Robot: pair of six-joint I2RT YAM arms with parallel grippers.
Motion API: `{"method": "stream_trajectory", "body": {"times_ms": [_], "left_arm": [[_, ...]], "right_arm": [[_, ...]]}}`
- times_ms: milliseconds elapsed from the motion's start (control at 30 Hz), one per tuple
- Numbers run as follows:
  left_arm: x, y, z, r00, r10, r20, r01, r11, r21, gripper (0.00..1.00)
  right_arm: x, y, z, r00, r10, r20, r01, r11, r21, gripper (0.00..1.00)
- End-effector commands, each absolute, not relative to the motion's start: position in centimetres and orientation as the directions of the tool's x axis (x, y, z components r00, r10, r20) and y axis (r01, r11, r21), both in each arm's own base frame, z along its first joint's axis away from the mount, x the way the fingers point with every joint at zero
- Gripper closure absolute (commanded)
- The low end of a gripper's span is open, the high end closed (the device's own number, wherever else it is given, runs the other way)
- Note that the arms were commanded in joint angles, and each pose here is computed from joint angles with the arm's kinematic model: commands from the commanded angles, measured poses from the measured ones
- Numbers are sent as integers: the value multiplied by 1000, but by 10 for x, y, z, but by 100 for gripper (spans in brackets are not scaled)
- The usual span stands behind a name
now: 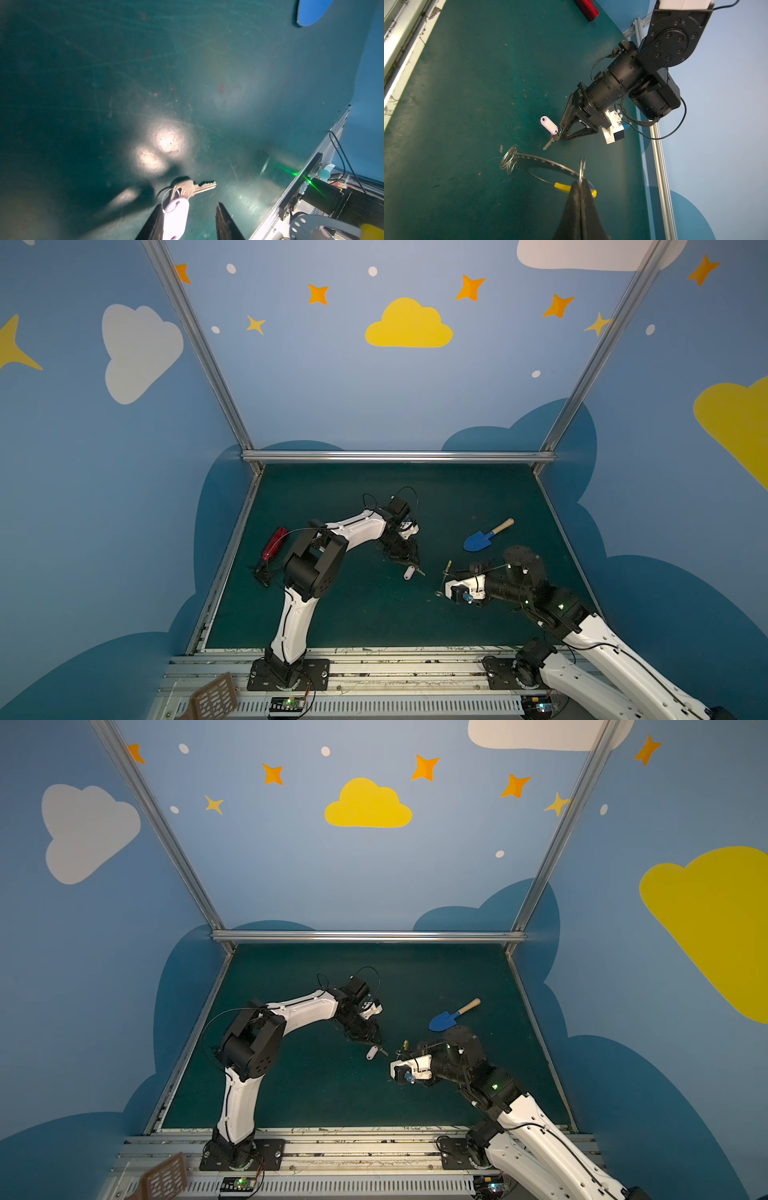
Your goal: Put the keys on the keyring
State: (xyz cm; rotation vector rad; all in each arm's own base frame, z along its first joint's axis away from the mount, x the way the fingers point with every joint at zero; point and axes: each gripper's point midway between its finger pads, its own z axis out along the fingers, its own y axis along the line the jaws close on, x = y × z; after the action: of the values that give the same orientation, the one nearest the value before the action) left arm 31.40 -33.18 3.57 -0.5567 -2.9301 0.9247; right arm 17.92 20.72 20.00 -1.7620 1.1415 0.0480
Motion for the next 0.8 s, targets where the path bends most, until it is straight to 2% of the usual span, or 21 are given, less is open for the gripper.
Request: {"method": "stream_trajectory", "body": {"times_ms": [0,233,500,767], "left_arm": [[307,-324,20,-946,322,-26,283,786,-549,56],[311,-323,11,-960,280,-1,234,799,-555,55],[306,-327,4,-958,284,24,220,792,-569,65],[308,-333,3,-962,274,24,208,783,-586,64]], "right_arm": [[178,207,199,542,-662,-517,-719,-47,-693,100],[179,207,198,541,-663,-518,-719,-46,-693,100],[179,207,197,537,-664,-521,-723,-44,-690,100],[179,208,196,534,-663,-525,-724,-38,-689,100]]}}
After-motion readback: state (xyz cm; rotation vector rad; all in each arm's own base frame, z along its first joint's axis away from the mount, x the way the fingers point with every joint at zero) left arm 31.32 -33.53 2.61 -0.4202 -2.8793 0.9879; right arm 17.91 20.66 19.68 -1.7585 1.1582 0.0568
